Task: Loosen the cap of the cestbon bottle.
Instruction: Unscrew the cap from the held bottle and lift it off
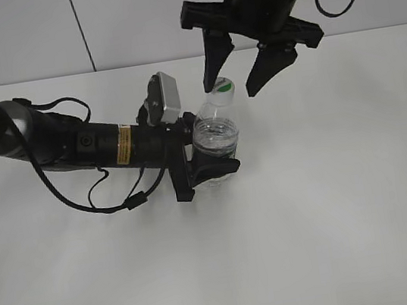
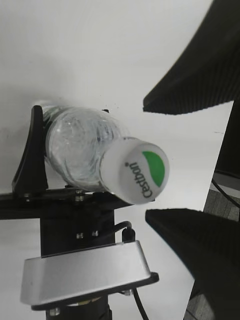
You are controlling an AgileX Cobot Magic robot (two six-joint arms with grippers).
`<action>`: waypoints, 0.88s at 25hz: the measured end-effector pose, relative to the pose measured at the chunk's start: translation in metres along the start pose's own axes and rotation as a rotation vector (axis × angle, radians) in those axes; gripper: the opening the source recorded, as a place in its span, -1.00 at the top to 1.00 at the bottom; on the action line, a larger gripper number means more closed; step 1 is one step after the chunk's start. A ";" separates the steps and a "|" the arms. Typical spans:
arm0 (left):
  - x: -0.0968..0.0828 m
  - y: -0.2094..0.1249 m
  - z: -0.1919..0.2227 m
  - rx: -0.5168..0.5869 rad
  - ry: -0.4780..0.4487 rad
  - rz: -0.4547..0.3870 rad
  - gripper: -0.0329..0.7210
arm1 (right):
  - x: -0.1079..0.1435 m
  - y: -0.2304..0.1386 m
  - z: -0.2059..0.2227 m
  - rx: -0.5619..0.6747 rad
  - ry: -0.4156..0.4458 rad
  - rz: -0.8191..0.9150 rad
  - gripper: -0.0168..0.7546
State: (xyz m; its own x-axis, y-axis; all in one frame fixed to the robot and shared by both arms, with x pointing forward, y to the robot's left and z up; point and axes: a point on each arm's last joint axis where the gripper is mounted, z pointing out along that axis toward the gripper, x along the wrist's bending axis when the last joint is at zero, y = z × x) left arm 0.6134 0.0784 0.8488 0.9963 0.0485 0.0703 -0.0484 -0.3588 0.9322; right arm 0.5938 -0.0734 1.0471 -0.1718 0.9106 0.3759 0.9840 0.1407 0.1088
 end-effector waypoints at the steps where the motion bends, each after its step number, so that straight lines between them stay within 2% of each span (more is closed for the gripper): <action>1: 0.000 0.000 0.000 0.000 0.000 0.000 -0.18 | 0.000 0.000 0.000 0.001 0.000 -0.001 -0.22; 13: 0.000 0.000 0.000 0.002 0.002 0.006 -0.18 | 0.000 0.004 0.000 -0.044 0.004 -0.013 -0.22; 22: 0.000 0.000 0.000 0.002 0.004 0.006 -0.18 | -0.002 0.006 0.010 -0.023 0.000 -0.024 -0.22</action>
State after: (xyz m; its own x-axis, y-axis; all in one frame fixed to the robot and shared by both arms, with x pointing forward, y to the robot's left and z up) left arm 0.6138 0.0785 0.8486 0.9957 0.0503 0.0777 -0.0544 -0.3610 0.9310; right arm 0.6005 -0.0706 1.0379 -0.1949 0.9072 0.3728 0.9784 0.1533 0.1386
